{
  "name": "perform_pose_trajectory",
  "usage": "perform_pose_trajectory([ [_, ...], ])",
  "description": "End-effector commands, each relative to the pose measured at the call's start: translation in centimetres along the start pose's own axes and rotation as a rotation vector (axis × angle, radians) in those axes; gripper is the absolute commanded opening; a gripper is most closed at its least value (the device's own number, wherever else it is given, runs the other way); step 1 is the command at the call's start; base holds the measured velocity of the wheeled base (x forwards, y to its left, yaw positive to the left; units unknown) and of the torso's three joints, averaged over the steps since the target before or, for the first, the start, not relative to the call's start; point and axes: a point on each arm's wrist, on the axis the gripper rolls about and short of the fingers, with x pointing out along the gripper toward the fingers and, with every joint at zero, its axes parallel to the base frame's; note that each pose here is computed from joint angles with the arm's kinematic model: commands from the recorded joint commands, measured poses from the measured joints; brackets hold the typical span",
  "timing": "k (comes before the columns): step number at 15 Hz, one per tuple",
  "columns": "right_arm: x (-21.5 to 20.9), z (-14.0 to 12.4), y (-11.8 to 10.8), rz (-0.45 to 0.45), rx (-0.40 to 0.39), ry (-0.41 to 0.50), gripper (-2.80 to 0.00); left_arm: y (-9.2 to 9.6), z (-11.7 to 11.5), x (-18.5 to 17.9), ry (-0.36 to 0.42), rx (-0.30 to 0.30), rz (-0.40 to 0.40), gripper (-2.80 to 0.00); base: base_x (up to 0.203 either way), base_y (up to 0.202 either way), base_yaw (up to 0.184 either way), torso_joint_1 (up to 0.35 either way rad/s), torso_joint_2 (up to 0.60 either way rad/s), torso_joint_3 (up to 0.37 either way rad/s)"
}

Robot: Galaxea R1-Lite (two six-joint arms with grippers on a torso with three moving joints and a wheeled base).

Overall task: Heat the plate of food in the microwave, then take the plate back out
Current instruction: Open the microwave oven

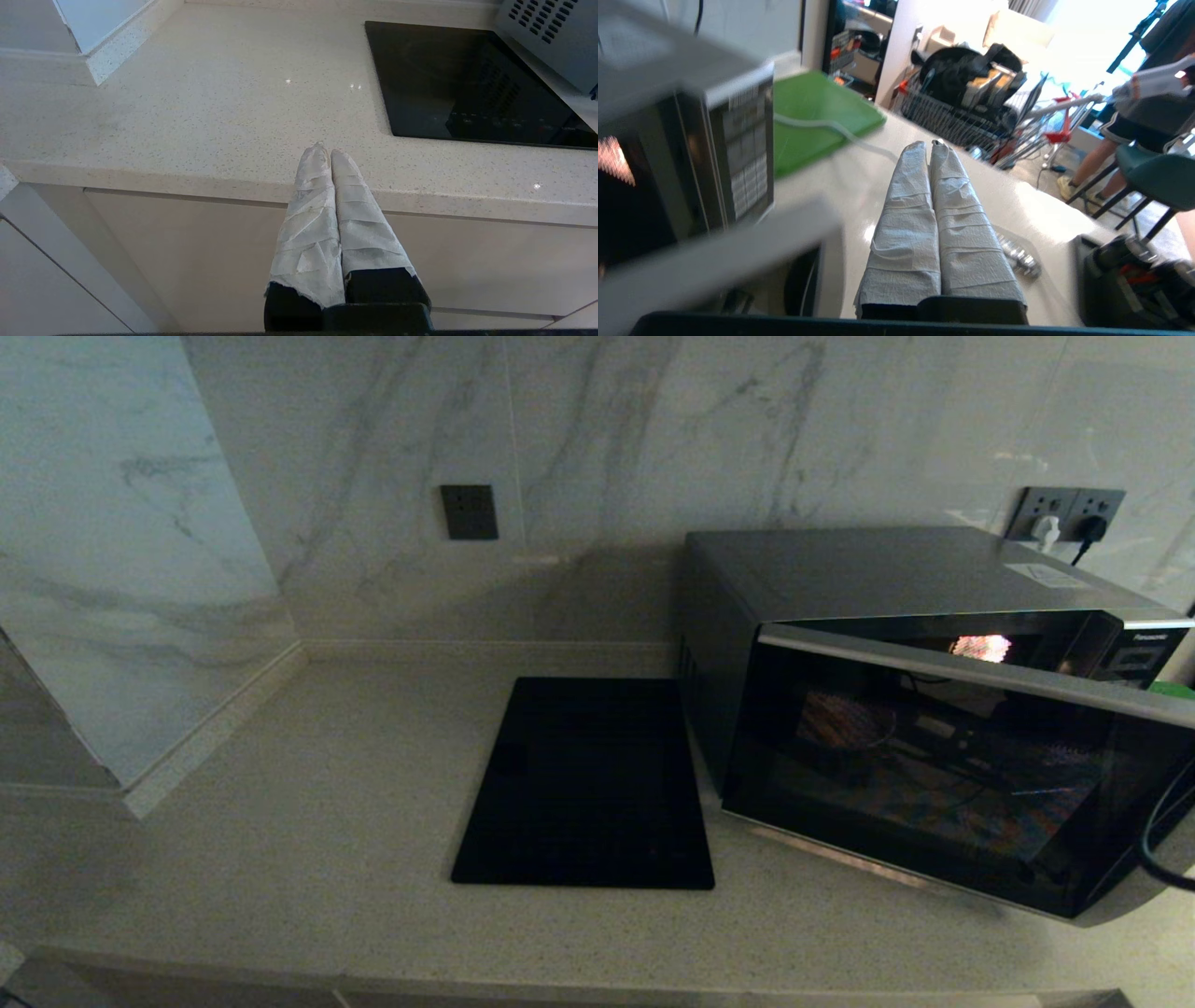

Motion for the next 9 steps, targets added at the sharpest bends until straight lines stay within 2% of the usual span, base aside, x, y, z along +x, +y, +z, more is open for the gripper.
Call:
perform_pose_trajectory([
  [1,0.1,4.2,-1.6,-0.011,-0.012,0.002,-2.80,0.0,0.0,0.0,0.001,-0.001,0.002,-2.80,0.000,0.000,0.000,0.000,0.00,0.000],
  [3,0.2,6.5,-1.9,-0.015,-0.136,0.002,-2.80,0.0,0.0,0.0,0.001,-0.001,0.002,-2.80,0.000,0.000,0.000,0.000,0.00,0.000],
  [4,0.5,6.9,-1.2,-0.026,-0.195,0.005,-2.80,0.0,0.0,0.0,0.000,-0.001,0.002,-2.80,0.000,0.000,0.000,0.000,0.00,0.000],
  [7,2.1,7.3,1.3,-0.095,-0.293,0.027,-2.80,0.0,0.0,0.0,0.001,-0.001,0.002,-2.80,0.000,0.000,0.000,0.000,0.00,0.000],
  [9,2.6,8.6,1.6,-0.110,-0.329,0.033,-2.80,0.0,0.0,0.0,0.001,-0.001,0.002,-2.80,0.000,0.000,0.000,0.000,0.00,0.000],
])
